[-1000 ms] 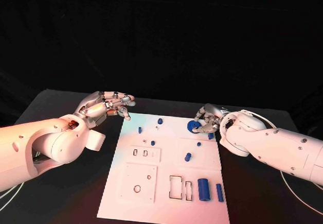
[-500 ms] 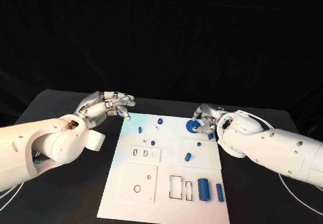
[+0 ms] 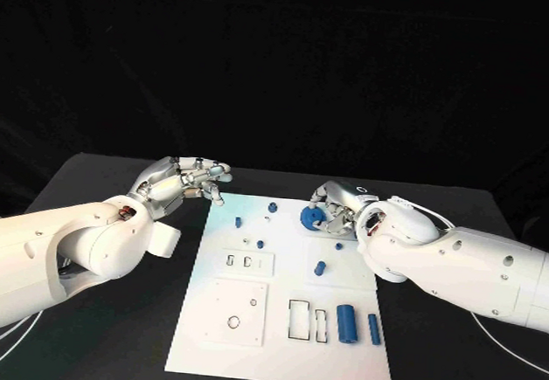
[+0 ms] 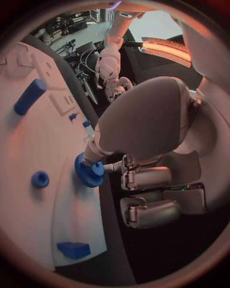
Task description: Assemble the parts on the task board
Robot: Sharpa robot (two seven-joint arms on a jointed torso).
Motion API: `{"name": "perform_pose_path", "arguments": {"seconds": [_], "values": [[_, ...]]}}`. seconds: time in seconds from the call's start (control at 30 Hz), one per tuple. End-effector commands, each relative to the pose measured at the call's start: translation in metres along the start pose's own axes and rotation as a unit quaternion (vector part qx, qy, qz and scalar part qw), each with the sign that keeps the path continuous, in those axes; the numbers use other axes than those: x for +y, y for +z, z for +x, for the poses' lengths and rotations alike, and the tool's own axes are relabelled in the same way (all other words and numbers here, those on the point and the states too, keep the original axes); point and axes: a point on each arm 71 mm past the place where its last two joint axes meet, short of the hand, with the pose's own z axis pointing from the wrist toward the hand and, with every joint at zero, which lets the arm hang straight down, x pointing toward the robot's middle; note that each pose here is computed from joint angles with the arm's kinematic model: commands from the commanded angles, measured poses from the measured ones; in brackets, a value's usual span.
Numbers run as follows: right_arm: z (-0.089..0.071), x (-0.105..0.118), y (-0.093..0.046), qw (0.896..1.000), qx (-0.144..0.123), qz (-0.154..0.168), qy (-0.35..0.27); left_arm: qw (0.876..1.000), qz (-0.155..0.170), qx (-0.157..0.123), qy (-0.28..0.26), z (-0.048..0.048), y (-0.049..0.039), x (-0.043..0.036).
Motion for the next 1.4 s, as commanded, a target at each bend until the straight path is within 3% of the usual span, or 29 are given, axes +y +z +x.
{"name": "perform_pose_path", "arguments": {"seconds": [0.03,0.23,0.6,1.4], "values": [[-0.005,0.020,-0.001,0.998,-0.039,-0.034,-0.026,1.000,0.005,0.010,-0.006,0.0032,0.0010,-0.0015],[-0.002,0.048,0.003,0.996,-0.050,-0.062,-0.036,1.000,0.005,0.013,-0.008,0.0053,0.0012,-0.0016],[0.014,0.078,0.019,0.994,-0.053,-0.078,-0.047,1.000,0.005,0.018,-0.010,0.0091,0.0016,-0.0018],[0.040,0.083,0.036,0.995,-0.024,-0.068,-0.062,1.000,0.005,0.022,-0.012,0.0122,0.0027,-0.0015]]}}
